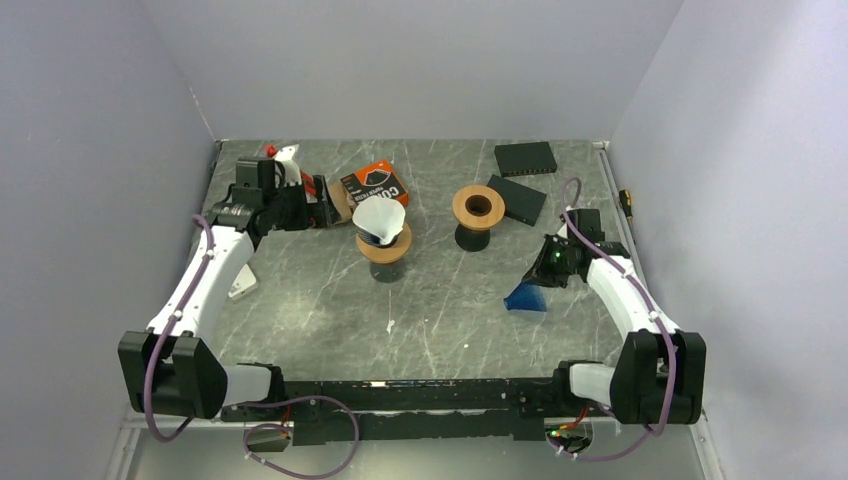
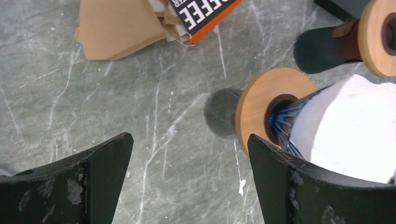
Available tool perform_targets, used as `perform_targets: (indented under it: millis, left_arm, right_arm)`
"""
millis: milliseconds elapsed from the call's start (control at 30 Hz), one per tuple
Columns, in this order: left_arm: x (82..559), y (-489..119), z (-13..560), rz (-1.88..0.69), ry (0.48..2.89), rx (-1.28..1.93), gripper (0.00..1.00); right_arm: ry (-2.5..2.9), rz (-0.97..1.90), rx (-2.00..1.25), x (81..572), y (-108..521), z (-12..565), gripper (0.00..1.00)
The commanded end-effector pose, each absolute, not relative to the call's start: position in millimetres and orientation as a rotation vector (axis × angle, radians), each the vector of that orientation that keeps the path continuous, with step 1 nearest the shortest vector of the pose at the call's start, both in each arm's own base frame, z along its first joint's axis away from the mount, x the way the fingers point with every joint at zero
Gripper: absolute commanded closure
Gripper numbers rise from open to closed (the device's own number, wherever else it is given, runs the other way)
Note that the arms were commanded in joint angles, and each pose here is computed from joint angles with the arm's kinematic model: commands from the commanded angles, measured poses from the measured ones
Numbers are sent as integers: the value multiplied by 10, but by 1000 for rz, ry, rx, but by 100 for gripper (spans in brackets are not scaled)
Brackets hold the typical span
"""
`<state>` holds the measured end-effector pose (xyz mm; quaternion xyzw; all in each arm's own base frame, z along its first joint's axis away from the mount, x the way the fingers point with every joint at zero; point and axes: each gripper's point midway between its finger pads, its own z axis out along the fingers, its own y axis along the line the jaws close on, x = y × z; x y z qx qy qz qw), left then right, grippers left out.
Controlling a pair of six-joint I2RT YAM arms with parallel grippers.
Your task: Place the coffee filter in the dripper
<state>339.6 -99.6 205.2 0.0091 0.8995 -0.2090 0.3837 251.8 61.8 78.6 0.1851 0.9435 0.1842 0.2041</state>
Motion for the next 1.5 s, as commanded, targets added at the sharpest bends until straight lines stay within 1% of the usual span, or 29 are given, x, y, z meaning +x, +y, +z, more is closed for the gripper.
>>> perform_targets:
  millis: [0,100,300,467,600,733,867,1100,1233,1467]
  left_arm:
    - [3447,-853,1952,-429,2332,-7,1]
    - [3470,-763,1855,-368,2373,-50,0]
    - [3459,-685,1681,-333,2425,-99,0]
    - [3422,-558,1669,-252,2414,-132,0]
    - [3380,-560,1643,-258,2413,-138,0]
    - [3364,-546,1607,-248,2426,-146,1]
    - [3372,-538,1591,-241,2431,-148,1]
    - [3367,-530,1579,-237,2431,-150,0]
    - [3371,-522,1538,-229,2439,-155,0]
    - [3389,-490,1535,-205,2443,-165,0]
  right_arm:
    - [2561,508,385,2736,600,1055,100]
    - [2519,477,340,2823,562,1286,100]
    - [2404,336,285,3061,385,1809,100]
    - [2355,192,263,3278,195,2210,100]
    - [2299,138,256,3447,111,2512,100]
    - [2260,129,176,3614,334,2758,100]
    - [2256,96,73,3765,648,2863,100]
    - [2236,90,-72,3997,1195,2926,100]
    - [2206,159,-117,4126,1477,2970,100]
    - [2232,152,-162,4240,1661,2847,100]
